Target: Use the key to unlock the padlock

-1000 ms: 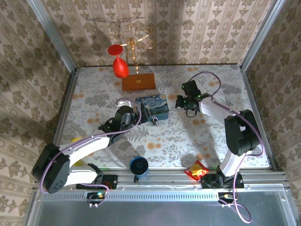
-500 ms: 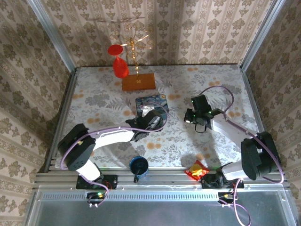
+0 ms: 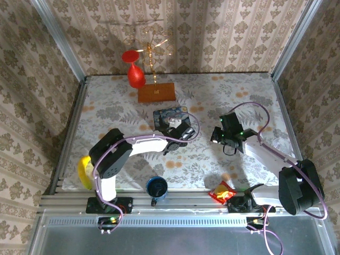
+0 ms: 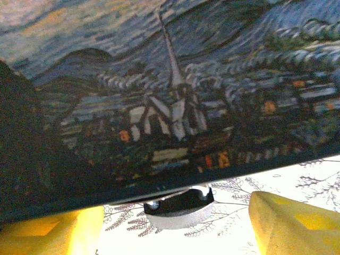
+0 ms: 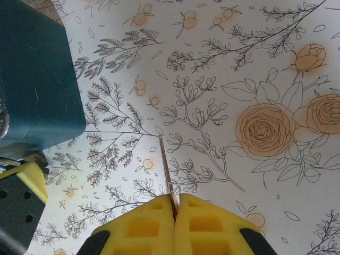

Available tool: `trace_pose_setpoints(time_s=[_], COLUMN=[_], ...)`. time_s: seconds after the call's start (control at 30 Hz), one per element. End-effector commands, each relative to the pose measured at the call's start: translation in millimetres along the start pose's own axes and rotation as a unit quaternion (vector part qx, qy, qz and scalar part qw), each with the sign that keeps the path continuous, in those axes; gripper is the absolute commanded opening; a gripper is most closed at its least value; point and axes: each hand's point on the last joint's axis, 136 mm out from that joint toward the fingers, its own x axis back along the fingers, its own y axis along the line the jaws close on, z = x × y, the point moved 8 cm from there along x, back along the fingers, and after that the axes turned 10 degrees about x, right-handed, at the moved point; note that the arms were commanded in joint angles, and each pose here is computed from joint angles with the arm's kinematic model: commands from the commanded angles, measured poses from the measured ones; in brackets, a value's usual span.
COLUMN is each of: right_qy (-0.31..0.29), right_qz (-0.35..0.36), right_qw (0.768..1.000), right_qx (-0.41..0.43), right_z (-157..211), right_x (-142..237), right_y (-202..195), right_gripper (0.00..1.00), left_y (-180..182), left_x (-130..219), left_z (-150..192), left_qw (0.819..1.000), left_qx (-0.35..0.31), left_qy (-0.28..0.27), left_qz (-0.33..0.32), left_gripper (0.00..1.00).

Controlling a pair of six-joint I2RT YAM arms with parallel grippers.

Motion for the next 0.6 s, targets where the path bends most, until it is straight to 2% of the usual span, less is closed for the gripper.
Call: trace_pose_setpoints(time_s=[0.0, 0.57], right_qy=[-0.007, -0.001], right_qz=[0.003, -0.003], right_qw=[1.0, 1.0], right_qx=[-0.005, -0.009], right_z=[0, 1], right_x=[0, -7], right_y=[-1, -1], right_gripper=[0.0, 0.0], left_y=[1, -2], left_x=[-3, -24], left_z=[-4, -21], left_qw=[1.0, 0.999], left_qx=[0.009, 0.022], left_qy=[-0.006, -0.006], left_qz=[-0.025, -0.026], left_gripper=[0.7, 0.67])
